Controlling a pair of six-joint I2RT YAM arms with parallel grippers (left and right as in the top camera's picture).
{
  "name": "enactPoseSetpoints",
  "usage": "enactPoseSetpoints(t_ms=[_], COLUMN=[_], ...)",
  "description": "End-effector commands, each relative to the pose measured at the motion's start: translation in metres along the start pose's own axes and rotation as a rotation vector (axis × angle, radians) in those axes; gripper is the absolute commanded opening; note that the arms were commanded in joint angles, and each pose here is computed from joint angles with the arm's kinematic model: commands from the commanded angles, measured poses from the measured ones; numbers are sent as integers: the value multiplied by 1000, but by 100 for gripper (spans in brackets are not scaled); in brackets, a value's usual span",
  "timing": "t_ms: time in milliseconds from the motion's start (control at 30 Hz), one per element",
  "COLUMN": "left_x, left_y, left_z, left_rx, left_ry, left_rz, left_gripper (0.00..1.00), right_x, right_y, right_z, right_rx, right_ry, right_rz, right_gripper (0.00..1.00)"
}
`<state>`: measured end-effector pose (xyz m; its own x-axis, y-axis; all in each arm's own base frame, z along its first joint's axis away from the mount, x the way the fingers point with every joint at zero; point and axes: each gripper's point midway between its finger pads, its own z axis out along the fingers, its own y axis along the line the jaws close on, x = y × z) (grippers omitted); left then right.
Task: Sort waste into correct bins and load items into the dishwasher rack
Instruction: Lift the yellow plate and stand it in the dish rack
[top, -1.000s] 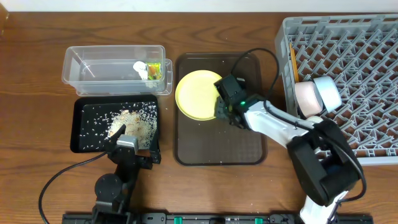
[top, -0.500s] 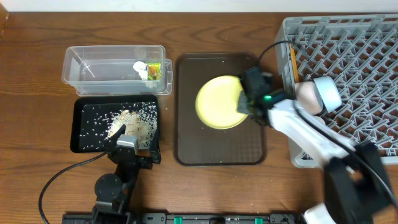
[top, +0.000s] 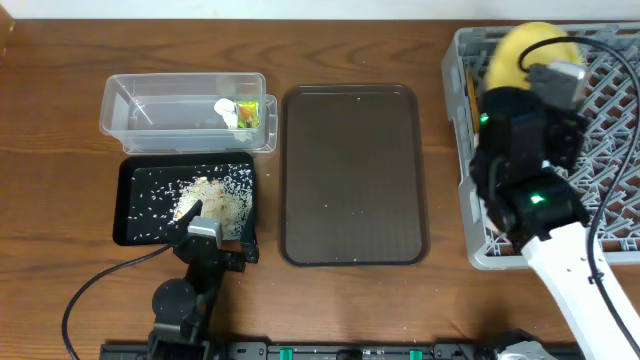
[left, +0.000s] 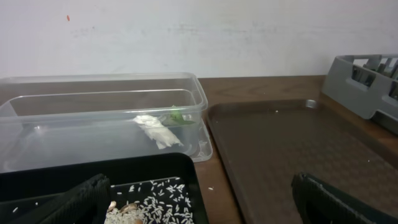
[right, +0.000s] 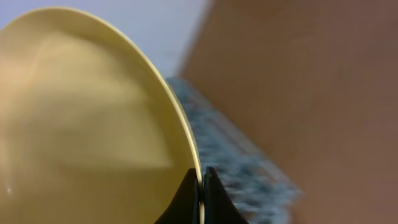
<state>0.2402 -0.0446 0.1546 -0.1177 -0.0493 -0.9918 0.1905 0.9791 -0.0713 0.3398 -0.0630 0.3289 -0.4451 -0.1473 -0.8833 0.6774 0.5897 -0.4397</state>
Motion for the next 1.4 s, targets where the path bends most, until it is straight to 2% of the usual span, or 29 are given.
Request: enactPoseSetpoints(t_ms=[0,333,700,867,933,1033,1067,1100,1167,1367], left_x=[15,15,15,15,15,15,15,15,15,15], left_y=[-1,-1,-1,-1,-1,-1,-1,-1,-1,-1], left_z=[2,2,2,2,2,2,2,2,2,2], left_rx=[9,9,9,9,9,9,9,9,9,9], left_ry=[39,39,39,39,39,39,39,39,39,39], left_rz=[7,7,7,7,7,7,7,7,7,7], left_gripper=[95,95,95,95,95,95,95,95,95,95], right_x=[7,40,88,92,89,79,76,73,66,44], right_y=[-36,-66,-16,22,36,51,56,61,70,80], right_z=[17,74,121,118,113,104,101,97,90,56], right_rx=[193,351,263,175,128,95,85,74,55,124], right_ry=[54,208,317,288,263,222,208,192,162,92], right_rz=[-163,-276,-498,-559,-567,-587,-602,-616,-636,-606], right_gripper=[1,1,1,2,9,12,17,23,41,72])
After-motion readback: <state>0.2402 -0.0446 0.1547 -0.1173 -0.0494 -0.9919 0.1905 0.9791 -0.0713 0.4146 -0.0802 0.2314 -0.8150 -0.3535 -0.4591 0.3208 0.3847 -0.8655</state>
